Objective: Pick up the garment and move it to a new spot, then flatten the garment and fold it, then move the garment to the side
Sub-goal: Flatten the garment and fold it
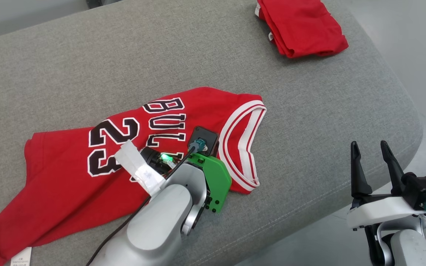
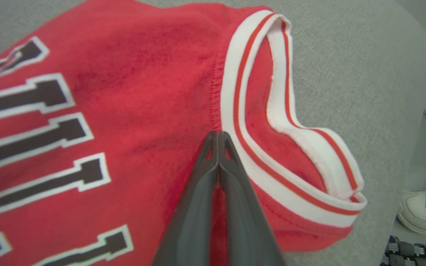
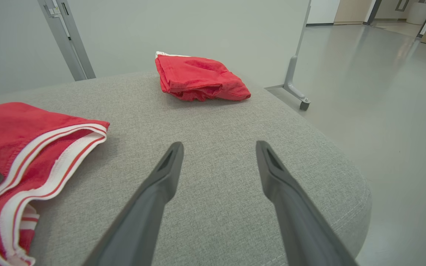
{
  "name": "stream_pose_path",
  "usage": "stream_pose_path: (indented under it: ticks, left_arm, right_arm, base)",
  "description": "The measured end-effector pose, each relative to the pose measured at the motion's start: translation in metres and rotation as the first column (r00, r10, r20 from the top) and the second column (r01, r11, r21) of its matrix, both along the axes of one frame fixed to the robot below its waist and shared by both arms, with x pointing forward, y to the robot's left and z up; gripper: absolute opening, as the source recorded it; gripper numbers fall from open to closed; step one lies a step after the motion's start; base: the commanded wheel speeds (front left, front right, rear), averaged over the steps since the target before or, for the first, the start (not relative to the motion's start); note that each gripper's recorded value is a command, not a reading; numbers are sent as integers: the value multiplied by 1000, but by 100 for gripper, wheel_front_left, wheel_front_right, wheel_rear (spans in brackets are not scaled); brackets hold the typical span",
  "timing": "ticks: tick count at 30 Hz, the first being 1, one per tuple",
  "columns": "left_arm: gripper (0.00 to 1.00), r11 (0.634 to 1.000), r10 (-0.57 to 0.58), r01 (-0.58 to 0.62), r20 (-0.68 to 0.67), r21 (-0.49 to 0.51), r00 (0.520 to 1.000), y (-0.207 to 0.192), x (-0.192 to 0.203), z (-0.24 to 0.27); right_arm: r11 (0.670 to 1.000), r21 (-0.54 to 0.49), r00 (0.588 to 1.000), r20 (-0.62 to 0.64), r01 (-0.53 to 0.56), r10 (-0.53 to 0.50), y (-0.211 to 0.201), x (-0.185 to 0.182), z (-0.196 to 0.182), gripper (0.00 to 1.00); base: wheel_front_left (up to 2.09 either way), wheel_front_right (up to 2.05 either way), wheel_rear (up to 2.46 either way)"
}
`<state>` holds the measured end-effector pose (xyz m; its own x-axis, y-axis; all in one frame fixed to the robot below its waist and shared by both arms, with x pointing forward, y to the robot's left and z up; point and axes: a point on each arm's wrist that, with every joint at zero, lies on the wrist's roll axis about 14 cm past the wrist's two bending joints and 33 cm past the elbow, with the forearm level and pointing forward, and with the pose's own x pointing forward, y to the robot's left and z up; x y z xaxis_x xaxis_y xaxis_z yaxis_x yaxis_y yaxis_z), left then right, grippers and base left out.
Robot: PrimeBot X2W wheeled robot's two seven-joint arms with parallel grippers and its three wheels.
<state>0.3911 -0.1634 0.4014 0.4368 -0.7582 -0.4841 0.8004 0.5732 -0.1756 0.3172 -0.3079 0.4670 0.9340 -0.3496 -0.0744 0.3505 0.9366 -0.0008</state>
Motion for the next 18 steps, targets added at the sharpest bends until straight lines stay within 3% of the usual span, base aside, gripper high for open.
stream_pose_path:
  ticks: [9,18]
  left_arm:
    - [0,999,-4,5,-20,36,1000,8,-3,-14]
    - [0,1000,13,-13,-12,12,1000,10,0,-8]
  right_arm:
    - [1000,12,1000,5,0,0,0,1,-1,100]
    - [1000,14,1000,13,-10,9,3,4,1,100]
  base:
    - [0,0,0]
    - [0,0,0]
